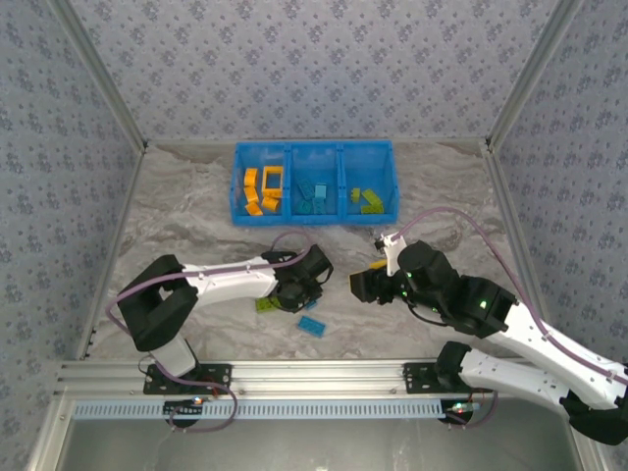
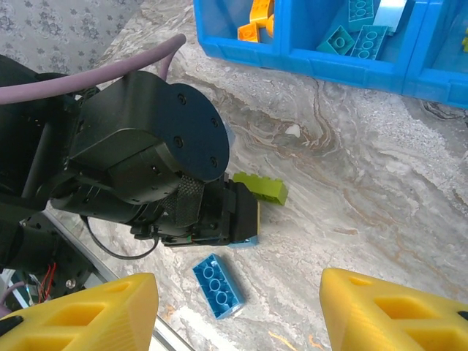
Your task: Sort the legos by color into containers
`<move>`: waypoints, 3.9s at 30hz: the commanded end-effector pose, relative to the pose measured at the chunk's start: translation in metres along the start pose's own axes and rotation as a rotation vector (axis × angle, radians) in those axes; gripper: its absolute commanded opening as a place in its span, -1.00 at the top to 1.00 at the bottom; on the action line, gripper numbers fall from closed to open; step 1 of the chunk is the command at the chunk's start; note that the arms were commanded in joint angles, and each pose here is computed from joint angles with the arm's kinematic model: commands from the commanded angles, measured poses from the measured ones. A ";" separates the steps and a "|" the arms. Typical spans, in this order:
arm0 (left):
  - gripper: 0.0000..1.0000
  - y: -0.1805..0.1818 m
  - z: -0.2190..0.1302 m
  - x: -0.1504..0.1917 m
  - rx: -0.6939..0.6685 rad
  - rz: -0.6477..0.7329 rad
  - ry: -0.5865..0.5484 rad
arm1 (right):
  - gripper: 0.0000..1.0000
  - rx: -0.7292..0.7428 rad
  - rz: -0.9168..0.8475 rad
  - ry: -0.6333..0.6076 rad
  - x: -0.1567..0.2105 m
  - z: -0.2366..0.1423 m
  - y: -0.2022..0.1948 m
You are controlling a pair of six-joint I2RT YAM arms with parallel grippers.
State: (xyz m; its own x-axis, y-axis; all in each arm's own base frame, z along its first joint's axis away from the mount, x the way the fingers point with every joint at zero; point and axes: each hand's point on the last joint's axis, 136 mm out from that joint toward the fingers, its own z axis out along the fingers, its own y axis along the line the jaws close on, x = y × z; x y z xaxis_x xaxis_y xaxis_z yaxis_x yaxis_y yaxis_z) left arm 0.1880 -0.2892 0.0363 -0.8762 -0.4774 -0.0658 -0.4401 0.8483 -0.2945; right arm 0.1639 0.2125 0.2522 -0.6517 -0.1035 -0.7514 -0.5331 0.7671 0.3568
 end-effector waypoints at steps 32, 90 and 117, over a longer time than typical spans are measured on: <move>0.41 -0.220 -0.070 -0.270 0.323 0.542 -0.300 | -0.26 0.067 0.128 -0.315 -0.122 -0.006 -0.020; 0.12 -0.080 -0.294 -0.169 0.523 0.504 -0.674 | -0.37 0.170 -0.371 0.406 0.032 0.163 -0.007; 0.12 0.015 -0.300 -0.063 0.771 0.563 -0.484 | -0.02 0.153 -0.919 0.823 0.104 0.253 -0.034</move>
State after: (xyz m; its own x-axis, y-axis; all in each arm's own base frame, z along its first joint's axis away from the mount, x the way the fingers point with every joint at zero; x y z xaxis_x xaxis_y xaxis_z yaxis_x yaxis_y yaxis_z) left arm 0.1799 -0.1770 0.3163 -0.6712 -0.2393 -0.7016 0.3879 0.6932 -0.6075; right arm 0.2515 0.3434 0.0284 -0.2413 -0.9591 -0.1478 -0.9341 0.2709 -0.2324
